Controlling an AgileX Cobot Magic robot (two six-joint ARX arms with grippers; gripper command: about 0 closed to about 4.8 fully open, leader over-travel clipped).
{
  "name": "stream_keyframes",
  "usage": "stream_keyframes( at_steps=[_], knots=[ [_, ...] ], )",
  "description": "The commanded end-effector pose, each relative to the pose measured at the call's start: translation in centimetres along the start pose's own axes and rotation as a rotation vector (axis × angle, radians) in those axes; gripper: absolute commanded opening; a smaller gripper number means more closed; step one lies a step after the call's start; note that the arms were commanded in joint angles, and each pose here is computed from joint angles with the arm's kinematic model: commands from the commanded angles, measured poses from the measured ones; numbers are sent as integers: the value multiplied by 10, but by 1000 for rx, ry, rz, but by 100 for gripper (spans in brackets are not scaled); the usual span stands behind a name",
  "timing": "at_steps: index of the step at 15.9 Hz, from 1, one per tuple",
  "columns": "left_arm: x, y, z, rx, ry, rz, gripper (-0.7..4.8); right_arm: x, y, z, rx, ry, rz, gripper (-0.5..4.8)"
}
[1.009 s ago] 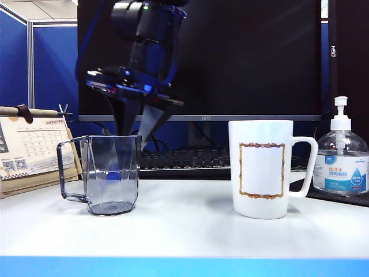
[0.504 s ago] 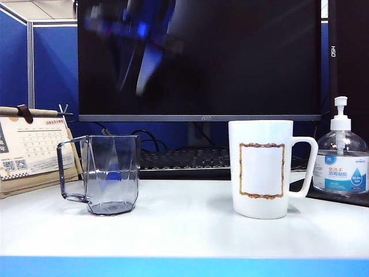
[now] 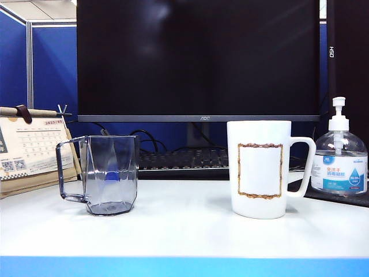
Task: Swap the positions of the transparent plastic cup and the white ceramic cup.
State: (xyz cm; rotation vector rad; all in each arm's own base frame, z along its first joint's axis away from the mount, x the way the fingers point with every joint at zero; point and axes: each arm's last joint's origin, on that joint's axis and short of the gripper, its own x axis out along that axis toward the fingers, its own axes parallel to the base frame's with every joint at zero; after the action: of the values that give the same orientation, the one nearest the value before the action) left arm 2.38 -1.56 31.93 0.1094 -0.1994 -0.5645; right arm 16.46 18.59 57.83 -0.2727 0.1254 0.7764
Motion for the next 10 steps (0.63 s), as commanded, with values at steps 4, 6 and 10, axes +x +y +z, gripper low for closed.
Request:
stream_keyframes(
  at_steps=[4,6,10],
  knots=[
    [-54,2,70,87,-243,-37,-4,-156,-8,-6,2,-129,32,138],
    [-88,3,91,165,-237,23,-4,-201,-14,-16,77,-179,6,138],
    [-94,6,68,191,75,178,-4,-265,-24,-57,184,-175,-225,138]
  ],
)
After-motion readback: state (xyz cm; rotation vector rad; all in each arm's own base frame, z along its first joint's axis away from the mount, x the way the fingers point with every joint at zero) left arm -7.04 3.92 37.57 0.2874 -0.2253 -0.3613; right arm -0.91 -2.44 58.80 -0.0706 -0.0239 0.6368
